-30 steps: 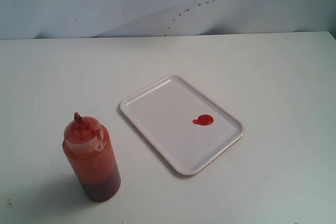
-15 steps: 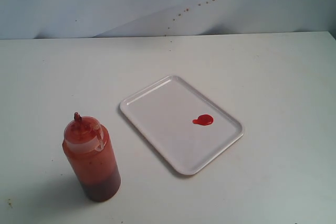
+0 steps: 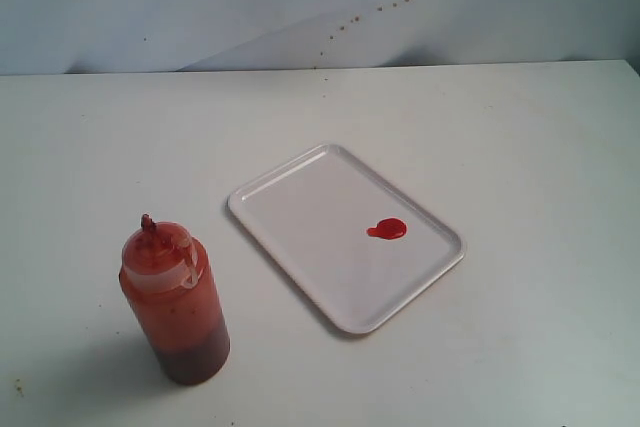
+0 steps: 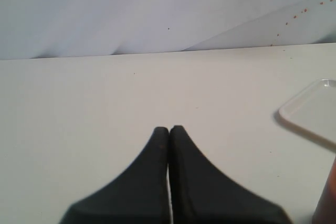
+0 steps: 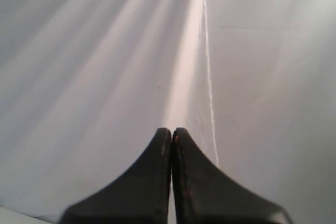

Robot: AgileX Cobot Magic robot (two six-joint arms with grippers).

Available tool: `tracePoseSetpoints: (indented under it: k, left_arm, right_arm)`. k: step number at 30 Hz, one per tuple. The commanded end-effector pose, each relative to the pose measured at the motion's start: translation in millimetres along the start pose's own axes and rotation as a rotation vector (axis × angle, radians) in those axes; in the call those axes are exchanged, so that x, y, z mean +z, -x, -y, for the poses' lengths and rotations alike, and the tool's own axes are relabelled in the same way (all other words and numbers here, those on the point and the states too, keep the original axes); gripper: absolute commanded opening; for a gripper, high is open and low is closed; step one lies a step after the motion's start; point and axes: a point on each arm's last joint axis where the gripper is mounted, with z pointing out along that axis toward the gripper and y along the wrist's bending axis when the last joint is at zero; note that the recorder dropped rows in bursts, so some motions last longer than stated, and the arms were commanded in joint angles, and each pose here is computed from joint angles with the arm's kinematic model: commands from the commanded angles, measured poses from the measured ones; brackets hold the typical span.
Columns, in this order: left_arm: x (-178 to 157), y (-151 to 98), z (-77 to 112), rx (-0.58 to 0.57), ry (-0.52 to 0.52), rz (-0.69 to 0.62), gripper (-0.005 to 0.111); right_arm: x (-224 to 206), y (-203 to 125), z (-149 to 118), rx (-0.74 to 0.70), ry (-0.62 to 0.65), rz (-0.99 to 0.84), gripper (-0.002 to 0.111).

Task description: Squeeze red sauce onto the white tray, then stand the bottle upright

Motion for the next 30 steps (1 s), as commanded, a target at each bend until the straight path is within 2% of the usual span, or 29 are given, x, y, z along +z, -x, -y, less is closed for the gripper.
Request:
tracePoseSetpoints:
  k: [1,13,23,26,30]
  left_arm:
    - [0.4,-1.0,0.2,-0.014,0.000,0.004,0.000]
    - [0.4,-1.0,0.2,-0.014,0.000,0.004,0.000]
    - [0.4,-1.0,0.2,-0.014,0.000,0.004,0.000]
    - [0.4,-1.0,0.2,-0.014,0.000,0.004,0.000]
    - [0.4,-1.0,0.2,-0.014,0.000,0.004,0.000]
  right_arm:
    - [-24.6,-27.1,-4.9,0.001,-0.042,-0.027,0.000]
    - [-82.1,-54.2,-11.7,-0.020,-0.168,0.069,0.000]
    - [-88.7,-54.6,-10.1,-0.024,-0.206,0.089,0.000]
    - [-88.6,-55.3,-10.4,-0.059,-0.205,0.078,0.000]
    - [-88.2,-59.7,-10.9,-0.181,-0.198,0.018,0.000]
